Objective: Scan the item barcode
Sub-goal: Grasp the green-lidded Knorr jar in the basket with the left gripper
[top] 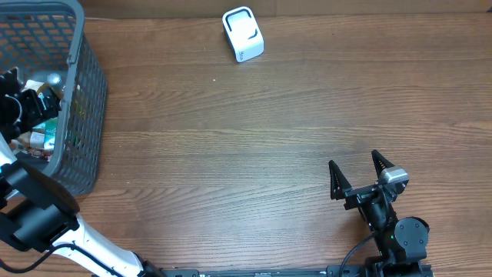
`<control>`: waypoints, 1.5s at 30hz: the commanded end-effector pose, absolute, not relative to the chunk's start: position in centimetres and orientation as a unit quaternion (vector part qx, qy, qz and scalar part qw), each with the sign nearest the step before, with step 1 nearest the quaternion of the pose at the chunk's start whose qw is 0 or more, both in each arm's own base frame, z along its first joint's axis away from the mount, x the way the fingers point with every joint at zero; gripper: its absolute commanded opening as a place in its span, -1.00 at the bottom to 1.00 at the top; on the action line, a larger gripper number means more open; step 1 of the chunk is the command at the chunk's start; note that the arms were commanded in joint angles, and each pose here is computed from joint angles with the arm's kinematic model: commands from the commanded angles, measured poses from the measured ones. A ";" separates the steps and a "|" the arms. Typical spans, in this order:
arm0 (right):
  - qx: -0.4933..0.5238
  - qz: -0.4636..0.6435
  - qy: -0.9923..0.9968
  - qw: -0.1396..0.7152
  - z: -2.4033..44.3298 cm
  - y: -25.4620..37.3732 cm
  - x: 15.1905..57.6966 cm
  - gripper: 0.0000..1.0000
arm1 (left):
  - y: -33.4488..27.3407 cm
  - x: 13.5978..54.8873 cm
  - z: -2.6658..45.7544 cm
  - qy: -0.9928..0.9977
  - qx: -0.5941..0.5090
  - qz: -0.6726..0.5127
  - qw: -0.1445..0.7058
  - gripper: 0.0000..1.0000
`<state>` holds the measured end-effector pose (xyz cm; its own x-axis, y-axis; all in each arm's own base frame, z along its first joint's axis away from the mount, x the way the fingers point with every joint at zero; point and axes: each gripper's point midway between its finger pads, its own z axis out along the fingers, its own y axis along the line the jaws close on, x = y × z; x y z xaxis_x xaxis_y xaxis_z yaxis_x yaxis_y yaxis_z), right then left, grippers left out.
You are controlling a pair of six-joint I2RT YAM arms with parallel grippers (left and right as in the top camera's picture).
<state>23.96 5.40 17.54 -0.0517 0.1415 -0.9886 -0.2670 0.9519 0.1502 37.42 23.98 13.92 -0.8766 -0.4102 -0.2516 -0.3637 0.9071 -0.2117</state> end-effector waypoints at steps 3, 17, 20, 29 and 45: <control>-0.041 0.145 0.709 0.689 17.3 5.2 24.0 1.00 | 22.6 36.3 10.4 0.967 -0.205 -0.098 0.112 0.96; -0.041 0.145 0.709 0.689 17.3 5.2 24.0 1.00 | 22.1 35.1 6.5 0.966 -0.220 -0.098 0.091 0.52; -0.041 0.145 0.709 0.689 17.3 5.2 24.0 1.00 | 22.2 35.1 6.5 0.966 -0.224 -0.098 0.091 0.38; -0.041 0.145 0.709 0.689 17.3 5.2 24.0 1.00 | 22.9 36.0 8.7 0.964 -0.225 -0.089 0.108 0.61; -0.041 0.145 0.709 0.689 17.3 5.2 24.0 1.00 | 22.6 36.0 8.4 0.972 -0.216 -0.050 0.085 0.33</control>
